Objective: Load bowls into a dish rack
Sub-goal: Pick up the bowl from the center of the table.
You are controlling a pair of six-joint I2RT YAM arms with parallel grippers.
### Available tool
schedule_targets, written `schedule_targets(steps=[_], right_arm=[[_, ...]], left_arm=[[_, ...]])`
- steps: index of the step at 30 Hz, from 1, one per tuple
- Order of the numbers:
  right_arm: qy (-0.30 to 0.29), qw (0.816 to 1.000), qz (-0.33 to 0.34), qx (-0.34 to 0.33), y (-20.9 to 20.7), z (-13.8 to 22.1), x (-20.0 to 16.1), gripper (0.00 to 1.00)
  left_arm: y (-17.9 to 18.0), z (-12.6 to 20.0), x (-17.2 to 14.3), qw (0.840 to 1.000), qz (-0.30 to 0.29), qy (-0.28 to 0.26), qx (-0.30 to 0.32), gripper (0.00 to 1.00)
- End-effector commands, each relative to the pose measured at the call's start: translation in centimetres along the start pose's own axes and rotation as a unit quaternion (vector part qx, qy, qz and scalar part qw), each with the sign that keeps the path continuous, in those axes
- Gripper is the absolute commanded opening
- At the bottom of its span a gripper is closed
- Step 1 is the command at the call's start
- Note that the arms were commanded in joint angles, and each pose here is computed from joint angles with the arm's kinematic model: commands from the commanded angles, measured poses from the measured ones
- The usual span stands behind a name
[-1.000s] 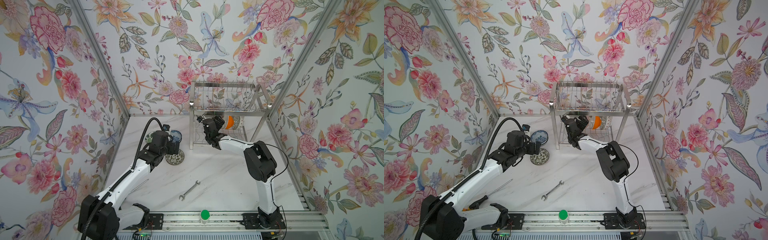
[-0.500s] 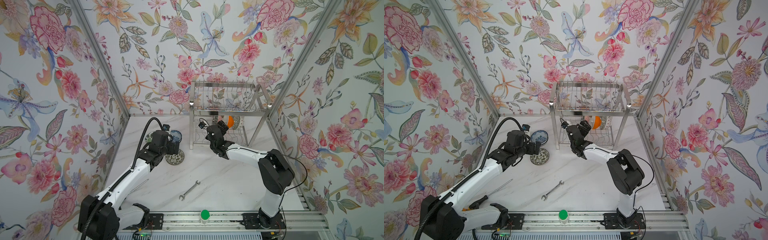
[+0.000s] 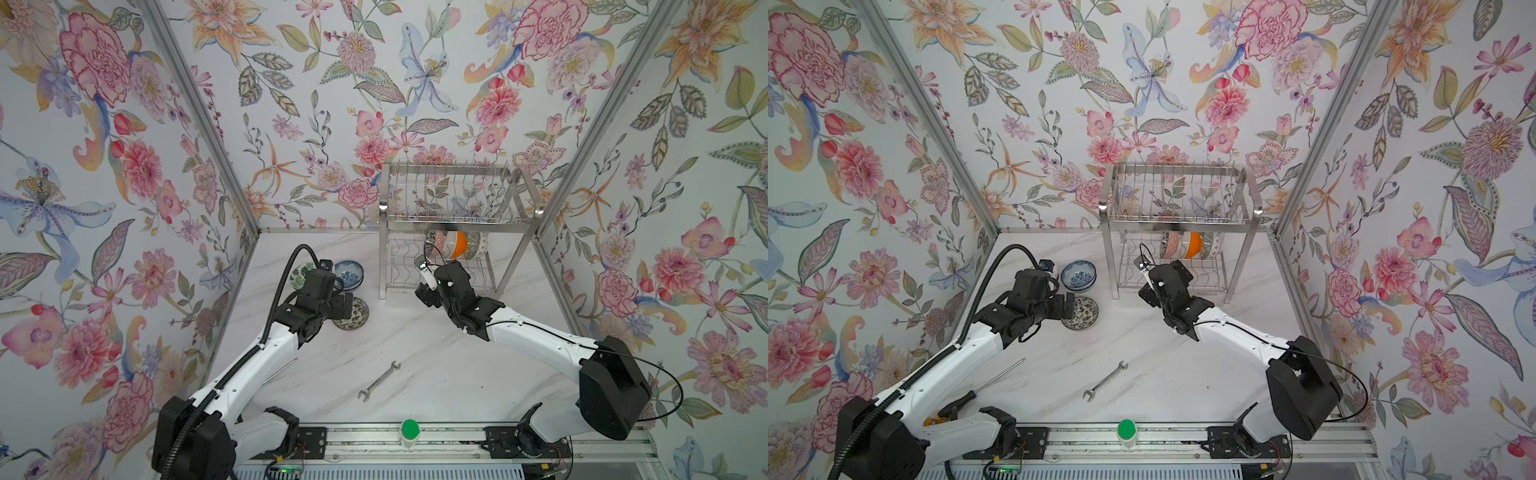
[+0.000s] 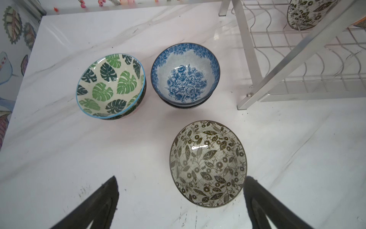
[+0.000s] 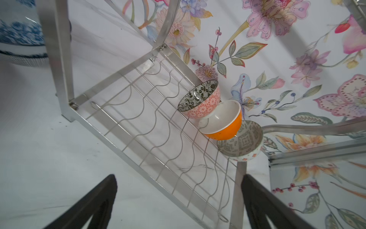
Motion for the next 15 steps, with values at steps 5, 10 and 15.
schedule_targets(steps=[5,10,15], right_arm=[[0.057,0.986,-0.115,0.104,1.3,1.6,-1.8,0.99],[0.078,0.973,-0.18,0.124,1.1,0.9,-2.5,0.99],[0.095,0.968,-0.199,0.121,1.5,0.0,-3.2,0.99]], left_arm=[[0.4,-2.7,-4.3,0.995,0.068,0.071,-0.001,0.99],[-0.5,-4.4,-4.5,0.995,0.075,0.064,-0.034,0.99],[-1.0,-6.1,-4.7,0.994,0.072,0.076,-0.043,0.99]])
Point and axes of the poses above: each gripper's point midway between its finger pads, its own z axis back along the fingers, its own y axis along the line the jaws close on, x = y × z, the point moved 7 cm from there along z, back along the fingers, and after that the axes turned 14 degrees about -z, right-handed, at the moved point
